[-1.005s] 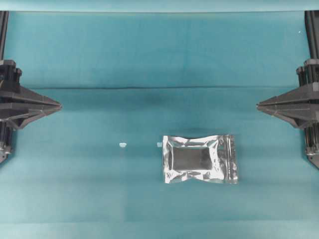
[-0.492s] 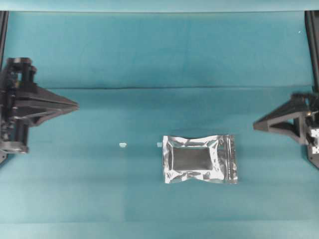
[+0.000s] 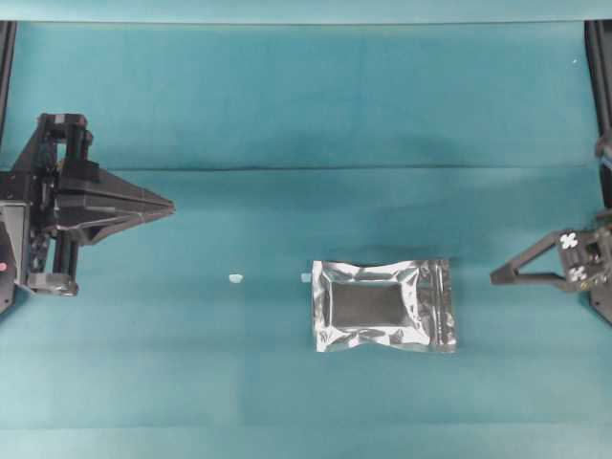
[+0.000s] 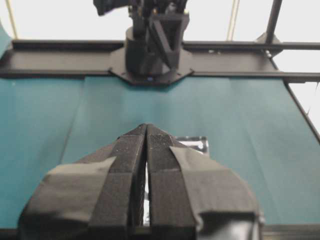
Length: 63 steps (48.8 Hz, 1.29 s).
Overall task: Hand over the silver zip bag and make it stand upright.
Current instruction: 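Move the right gripper toward the silver foil zip bag's right edge, then grasp the right edge of the silver zip bag with the right gripper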
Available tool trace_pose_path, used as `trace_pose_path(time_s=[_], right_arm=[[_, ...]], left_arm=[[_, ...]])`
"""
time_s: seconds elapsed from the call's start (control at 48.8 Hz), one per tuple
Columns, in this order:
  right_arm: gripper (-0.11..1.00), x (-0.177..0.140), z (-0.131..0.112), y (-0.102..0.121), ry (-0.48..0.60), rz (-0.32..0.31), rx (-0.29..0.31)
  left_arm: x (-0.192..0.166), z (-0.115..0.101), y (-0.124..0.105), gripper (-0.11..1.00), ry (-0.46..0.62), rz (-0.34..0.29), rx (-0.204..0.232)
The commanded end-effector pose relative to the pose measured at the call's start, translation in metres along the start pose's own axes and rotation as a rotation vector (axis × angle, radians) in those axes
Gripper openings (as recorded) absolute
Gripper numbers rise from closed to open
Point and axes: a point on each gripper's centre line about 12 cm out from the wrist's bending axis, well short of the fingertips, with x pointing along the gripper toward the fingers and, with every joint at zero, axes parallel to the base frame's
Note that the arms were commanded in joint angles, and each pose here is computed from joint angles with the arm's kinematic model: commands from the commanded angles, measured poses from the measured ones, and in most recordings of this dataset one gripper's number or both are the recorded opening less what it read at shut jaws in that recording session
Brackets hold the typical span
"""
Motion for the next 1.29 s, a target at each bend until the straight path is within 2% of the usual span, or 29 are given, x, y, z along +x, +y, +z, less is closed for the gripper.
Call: trace_pose_path(time_s=[0.0, 0.144, 0.226, 0.533, 0.697, 0.841, 0.943, 1.272], right_arm=[[0.37, 0.006, 0.001, -0.005, -0.004, -0.036, 0.023], [0.79, 0.024, 0.001, -0.025, -0.003, -0.167, 0.048], [0.91, 0.035, 0.001, -0.033, -0.009, -0.218, 0.040], [0.88, 0.070, -0.005, -0.049, -0.042, -0.250, 0.008], [0.88, 0.079, -0.010, -0.059, -0.050, -0.281, 0.010], [0.88, 0.085, -0.007, -0.063, -0.082, -0.278, 0.011], [0.88, 0.092, -0.005, -0.062, -0.101, -0.267, 0.009], [0.88, 0.124, -0.008, -0.061, -0.102, -0.305, -0.005]], left_arm=[[0.002, 0.010, 0.000, -0.01, -0.025, -0.002, 0.001], [0.003, 0.007, 0.002, -0.01, -0.012, 0.005, 0.002], [0.003, 0.006, 0.002, -0.01, -0.003, 0.009, 0.002], [0.004, 0.002, 0.004, -0.01, 0.026, 0.015, 0.000], [0.004, 0.001, 0.005, -0.01, 0.035, 0.020, 0.000], [0.004, 0.001, 0.006, -0.01, 0.037, 0.024, 0.001], [0.004, 0.001, 0.007, -0.01, 0.037, 0.027, 0.001], [0.003, -0.002, 0.007, -0.01, 0.042, 0.029, 0.004]])
